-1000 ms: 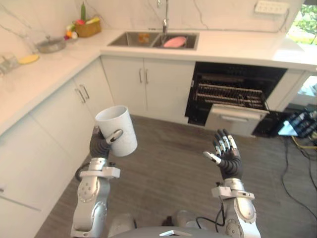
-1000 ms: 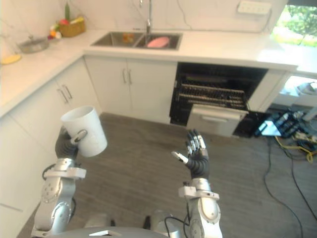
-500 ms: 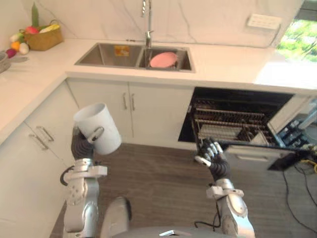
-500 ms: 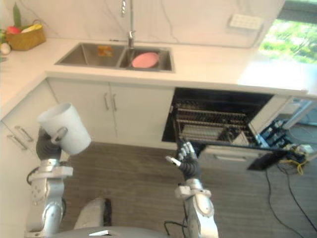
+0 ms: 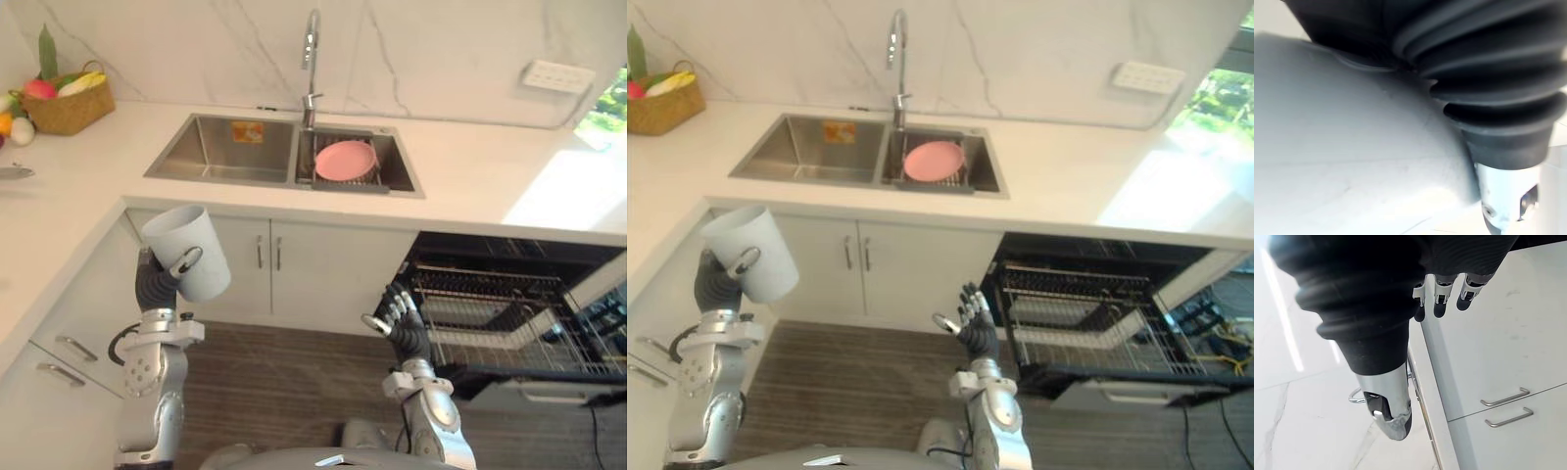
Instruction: Walk over to the sink, pick up the cup, carry it to the dishwasher, place the cup inside the dishwasher, then close the dishwasher door
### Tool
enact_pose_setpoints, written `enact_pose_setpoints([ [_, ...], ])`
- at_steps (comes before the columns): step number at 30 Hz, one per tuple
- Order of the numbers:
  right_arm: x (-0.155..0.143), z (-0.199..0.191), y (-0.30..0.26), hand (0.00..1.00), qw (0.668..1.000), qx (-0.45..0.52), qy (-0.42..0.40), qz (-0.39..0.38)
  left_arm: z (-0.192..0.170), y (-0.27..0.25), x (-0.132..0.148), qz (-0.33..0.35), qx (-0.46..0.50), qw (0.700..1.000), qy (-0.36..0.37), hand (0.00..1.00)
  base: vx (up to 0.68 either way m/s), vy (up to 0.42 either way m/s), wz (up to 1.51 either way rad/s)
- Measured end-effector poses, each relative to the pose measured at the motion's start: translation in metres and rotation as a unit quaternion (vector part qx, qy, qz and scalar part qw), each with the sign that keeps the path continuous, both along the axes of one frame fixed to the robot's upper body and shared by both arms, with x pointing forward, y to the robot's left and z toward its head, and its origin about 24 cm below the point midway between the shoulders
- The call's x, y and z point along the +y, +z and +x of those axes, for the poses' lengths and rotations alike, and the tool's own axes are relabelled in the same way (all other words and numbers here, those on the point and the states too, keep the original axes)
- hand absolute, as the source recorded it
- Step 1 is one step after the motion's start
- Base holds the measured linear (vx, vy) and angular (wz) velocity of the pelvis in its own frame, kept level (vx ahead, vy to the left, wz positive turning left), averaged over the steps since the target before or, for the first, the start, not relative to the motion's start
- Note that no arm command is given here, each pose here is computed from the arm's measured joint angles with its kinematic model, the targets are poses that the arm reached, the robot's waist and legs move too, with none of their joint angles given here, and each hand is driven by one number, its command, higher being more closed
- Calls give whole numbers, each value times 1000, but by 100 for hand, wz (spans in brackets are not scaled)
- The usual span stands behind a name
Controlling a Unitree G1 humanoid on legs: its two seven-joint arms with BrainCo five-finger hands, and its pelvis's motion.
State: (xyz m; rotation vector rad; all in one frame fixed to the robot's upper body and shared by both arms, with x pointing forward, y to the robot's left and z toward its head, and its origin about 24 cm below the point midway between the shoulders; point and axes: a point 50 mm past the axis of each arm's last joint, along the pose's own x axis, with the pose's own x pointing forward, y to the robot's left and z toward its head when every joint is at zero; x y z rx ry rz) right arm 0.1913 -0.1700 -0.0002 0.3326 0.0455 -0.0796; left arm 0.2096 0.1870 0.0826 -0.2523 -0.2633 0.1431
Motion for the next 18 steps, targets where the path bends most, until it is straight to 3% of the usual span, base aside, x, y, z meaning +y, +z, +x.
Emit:
enact_pose_setpoints([
  [11,-22,11,41,0,993,-96,-63,-11,-4,22,-1,-9,-67,998,-9,100,155,-43,-13],
  [18,-29,7,84,0,972,-211,-101,2,-7,34,9,-33,-111,992,41,100,-17,-80,-36],
])
